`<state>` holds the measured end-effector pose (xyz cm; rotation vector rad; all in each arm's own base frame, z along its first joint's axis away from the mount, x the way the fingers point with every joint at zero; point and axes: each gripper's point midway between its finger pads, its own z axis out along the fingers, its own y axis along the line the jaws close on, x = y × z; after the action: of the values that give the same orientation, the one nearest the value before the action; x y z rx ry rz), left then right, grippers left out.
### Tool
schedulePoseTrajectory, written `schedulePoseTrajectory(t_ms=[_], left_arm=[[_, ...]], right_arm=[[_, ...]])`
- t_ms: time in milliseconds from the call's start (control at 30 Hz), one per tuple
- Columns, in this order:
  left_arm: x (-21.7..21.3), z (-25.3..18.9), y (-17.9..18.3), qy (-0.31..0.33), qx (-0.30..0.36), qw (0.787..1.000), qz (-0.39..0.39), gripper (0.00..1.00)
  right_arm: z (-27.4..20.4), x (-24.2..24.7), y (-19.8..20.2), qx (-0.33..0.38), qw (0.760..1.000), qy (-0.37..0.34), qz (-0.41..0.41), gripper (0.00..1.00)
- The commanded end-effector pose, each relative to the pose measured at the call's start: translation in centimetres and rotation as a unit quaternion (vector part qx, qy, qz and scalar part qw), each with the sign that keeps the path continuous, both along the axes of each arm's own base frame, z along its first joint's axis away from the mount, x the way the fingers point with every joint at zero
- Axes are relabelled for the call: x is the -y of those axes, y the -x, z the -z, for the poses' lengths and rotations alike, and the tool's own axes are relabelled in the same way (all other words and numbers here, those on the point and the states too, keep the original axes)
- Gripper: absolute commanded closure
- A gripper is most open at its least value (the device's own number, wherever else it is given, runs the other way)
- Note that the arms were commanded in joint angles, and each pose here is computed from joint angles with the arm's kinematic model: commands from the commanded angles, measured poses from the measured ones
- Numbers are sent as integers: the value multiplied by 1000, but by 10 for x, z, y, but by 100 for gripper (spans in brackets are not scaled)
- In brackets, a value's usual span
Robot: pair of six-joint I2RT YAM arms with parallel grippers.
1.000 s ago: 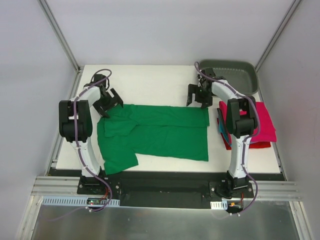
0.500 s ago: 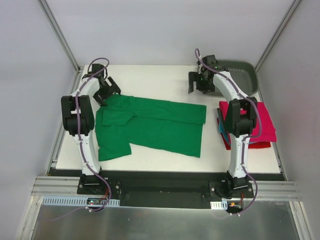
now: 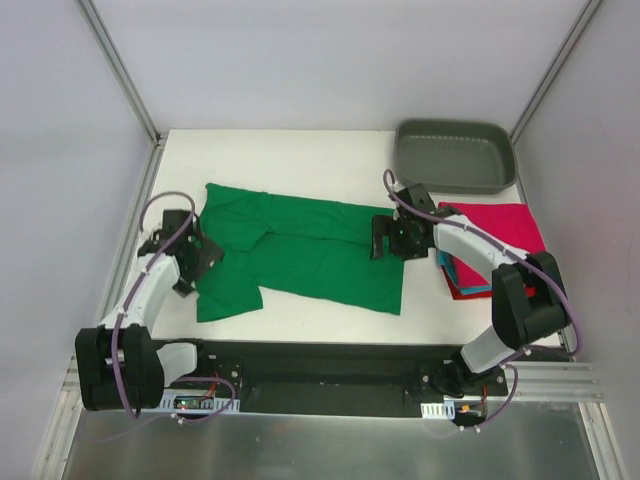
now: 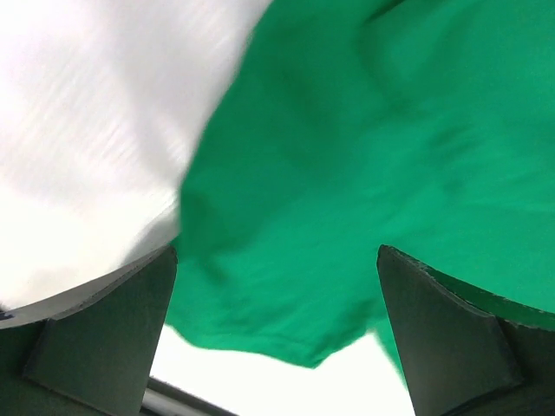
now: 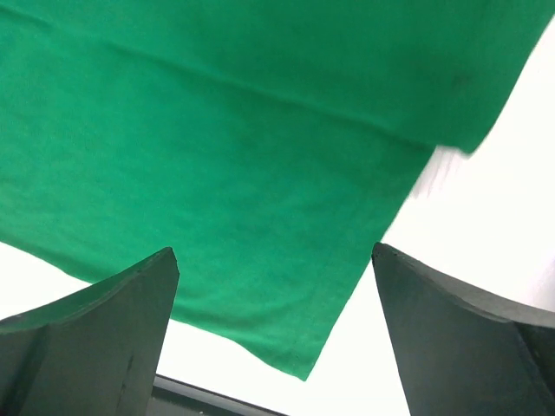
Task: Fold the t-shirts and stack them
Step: Grap the side of the flattened tshirt closest away from the robot with both arms
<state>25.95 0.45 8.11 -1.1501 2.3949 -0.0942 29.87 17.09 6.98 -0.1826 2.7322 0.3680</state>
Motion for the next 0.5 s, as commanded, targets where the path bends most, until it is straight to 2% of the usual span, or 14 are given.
schedulePoseTrajectory(t_ms=[0, 100, 233, 367, 467], left_arm=[[2, 41, 55, 24, -50, 996, -70, 1], [3, 45, 73, 27, -47, 995, -88, 1], [-4, 37, 84, 14, -6, 994, -110, 1], [-22, 29, 101, -31, 2, 989, -142, 1], [-23, 34, 108, -31, -16, 987, -158, 1]], right_arm=[[11, -10, 17, 8, 999, -49, 21, 4], [30, -5, 23, -12, 999, -34, 21, 4], [47, -10, 18, -22, 999, -30, 18, 4], [63, 12, 14, -33, 998, 32, 48, 4], [63, 25, 7, -25, 995, 68, 66, 4]])
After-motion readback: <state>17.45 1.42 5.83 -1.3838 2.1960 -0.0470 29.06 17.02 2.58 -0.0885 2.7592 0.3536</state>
